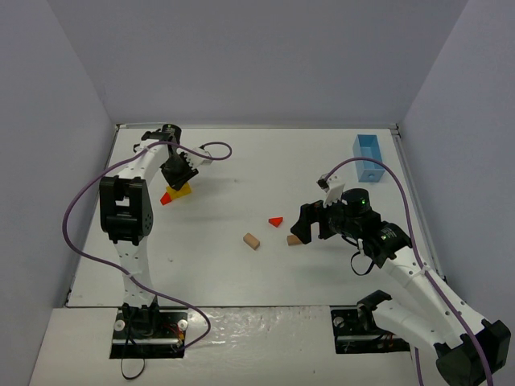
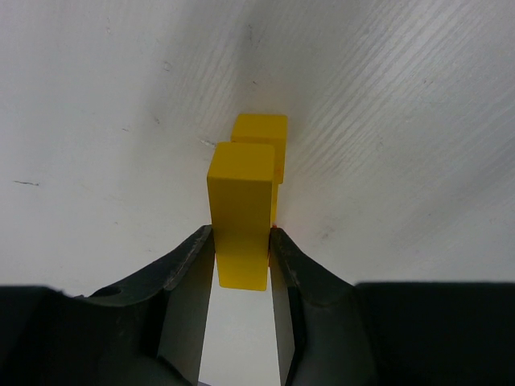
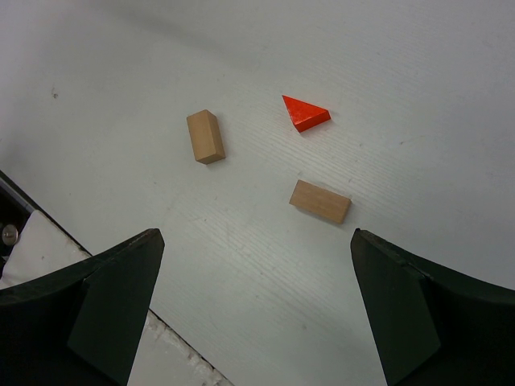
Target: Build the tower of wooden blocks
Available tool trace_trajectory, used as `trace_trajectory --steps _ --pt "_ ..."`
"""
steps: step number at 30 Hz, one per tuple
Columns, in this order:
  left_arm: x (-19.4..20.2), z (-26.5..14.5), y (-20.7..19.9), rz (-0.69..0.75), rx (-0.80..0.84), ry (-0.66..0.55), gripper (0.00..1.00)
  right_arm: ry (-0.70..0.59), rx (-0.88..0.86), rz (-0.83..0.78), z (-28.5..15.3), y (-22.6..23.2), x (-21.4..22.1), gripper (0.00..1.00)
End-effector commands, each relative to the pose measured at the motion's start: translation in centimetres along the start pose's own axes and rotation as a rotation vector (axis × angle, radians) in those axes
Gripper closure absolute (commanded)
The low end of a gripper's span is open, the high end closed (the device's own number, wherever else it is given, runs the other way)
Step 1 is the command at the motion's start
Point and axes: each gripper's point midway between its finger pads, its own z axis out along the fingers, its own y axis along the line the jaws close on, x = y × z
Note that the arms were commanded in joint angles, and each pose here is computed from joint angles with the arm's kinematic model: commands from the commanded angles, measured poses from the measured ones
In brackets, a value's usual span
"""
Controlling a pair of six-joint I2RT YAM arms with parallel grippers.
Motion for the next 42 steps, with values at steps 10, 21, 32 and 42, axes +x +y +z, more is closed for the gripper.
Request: trace_trajectory --steps 10,21,32,42 --pt "-0.4 -1.5 0.5 -0.008 -0.024 -0.025 0.64 -0.042 -0.014 -0.013 0.4 0.4 -1.2 0.0" --pt "-2.2 -3.7 0.7 -0.014 -0.047 -0.109 0.61 -0.041 -0.012 -0.017 0.5 0.3 -1.3 0.0" --pt "-7.9 -14.5 1.0 -0.108 -0.191 -0.403 0.55 -0.053 0.046 0.024 0.8 -0.5 -2.4 0.0" --pt "-7.1 -22.1 -4.4 -0.562 -0.292 -0.583 0.51 0.063 0.233 0.202 4.7 -3.2 -0.3 0.01"
